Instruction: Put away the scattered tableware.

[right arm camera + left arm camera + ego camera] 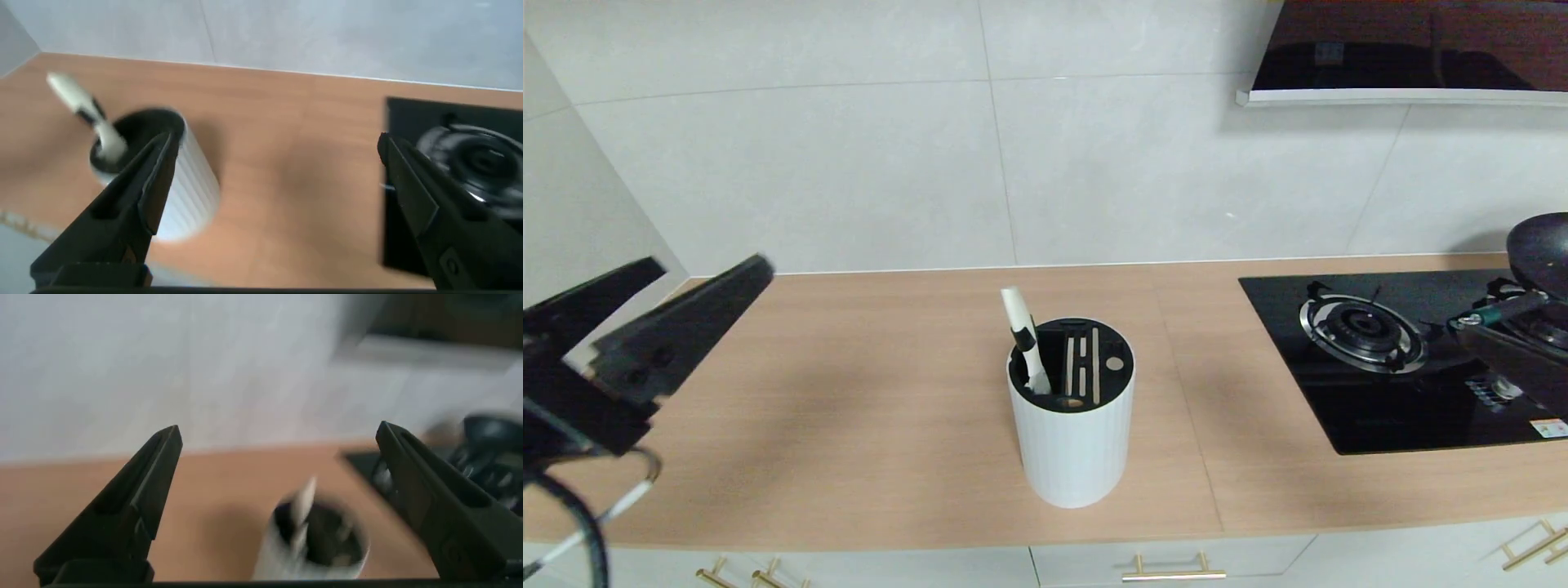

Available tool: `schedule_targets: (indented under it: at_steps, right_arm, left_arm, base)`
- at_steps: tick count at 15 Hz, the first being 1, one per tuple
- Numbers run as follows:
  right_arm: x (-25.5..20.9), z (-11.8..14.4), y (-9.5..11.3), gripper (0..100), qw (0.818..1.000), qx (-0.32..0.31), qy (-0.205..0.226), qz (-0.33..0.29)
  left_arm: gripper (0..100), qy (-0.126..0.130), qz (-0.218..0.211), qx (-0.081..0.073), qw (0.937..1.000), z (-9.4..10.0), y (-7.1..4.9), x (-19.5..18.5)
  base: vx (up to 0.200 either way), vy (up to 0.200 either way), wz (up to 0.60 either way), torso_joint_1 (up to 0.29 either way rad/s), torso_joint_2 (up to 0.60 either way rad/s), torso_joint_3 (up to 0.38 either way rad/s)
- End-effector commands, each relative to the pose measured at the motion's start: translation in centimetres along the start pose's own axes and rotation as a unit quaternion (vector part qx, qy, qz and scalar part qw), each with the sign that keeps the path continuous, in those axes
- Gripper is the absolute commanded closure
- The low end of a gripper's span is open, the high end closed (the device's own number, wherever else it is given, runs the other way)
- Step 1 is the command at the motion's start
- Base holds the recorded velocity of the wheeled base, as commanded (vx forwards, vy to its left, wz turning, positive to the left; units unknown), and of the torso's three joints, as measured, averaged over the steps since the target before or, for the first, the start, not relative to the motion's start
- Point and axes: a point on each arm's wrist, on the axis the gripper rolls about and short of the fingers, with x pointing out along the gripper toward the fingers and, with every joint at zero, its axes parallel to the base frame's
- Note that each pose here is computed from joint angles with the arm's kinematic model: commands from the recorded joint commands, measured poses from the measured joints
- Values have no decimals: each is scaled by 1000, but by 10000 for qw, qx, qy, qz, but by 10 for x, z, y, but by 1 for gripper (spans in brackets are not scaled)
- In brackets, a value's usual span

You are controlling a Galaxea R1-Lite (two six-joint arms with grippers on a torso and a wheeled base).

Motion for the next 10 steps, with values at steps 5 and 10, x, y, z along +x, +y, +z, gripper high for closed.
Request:
schedule_targets:
  at_steps: [5,10]
  right_arm:
    - [-169,-26,-11,0,9802,-470,-1303,-1412]
    - [-172,-44,-5,0,9689,-487,-1132,-2145]
  left_arm:
    - [0,-262,1098,246,9933,-25,32,-174]
    - [0,-457,2292,343,9717,-30,28,-181]
  base:
    - [0,0,0,0,0,0]
    - [0,0,0,0,0,0]
